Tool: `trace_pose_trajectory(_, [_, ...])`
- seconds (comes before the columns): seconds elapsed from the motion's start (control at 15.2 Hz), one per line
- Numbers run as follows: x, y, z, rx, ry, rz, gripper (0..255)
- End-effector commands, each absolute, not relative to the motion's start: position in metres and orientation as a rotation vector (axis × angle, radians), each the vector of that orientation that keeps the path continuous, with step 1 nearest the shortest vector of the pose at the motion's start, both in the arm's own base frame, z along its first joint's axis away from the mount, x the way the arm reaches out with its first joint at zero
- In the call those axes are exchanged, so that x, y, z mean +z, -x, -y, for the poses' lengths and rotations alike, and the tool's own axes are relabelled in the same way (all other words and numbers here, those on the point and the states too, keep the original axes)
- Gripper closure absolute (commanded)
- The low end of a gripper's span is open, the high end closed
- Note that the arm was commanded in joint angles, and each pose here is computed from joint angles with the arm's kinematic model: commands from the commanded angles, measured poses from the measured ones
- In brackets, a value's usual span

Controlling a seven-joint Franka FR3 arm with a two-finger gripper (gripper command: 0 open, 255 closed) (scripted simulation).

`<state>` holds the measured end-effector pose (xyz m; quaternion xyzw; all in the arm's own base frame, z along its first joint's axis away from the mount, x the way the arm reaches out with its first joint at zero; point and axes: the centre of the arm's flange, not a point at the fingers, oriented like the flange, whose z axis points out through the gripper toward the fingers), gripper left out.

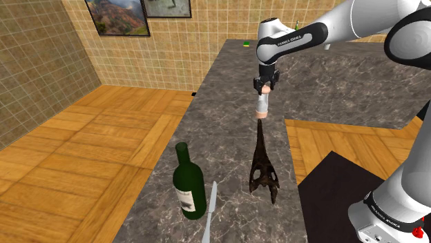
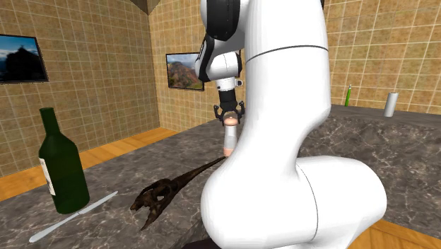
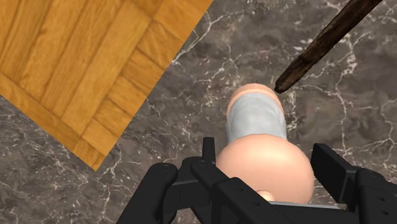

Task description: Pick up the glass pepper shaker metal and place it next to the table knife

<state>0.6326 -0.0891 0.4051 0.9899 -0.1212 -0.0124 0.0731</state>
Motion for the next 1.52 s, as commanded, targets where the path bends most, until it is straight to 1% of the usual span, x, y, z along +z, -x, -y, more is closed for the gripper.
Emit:
trace_pose_trajectory(0.0, [0.416,-0.633,0.089,-0.037,-2.973,0.364,255])
trace_pose_trajectory(1.45, [0.532,-0.633,0.089,-0.037,-2.973,0.364,255])
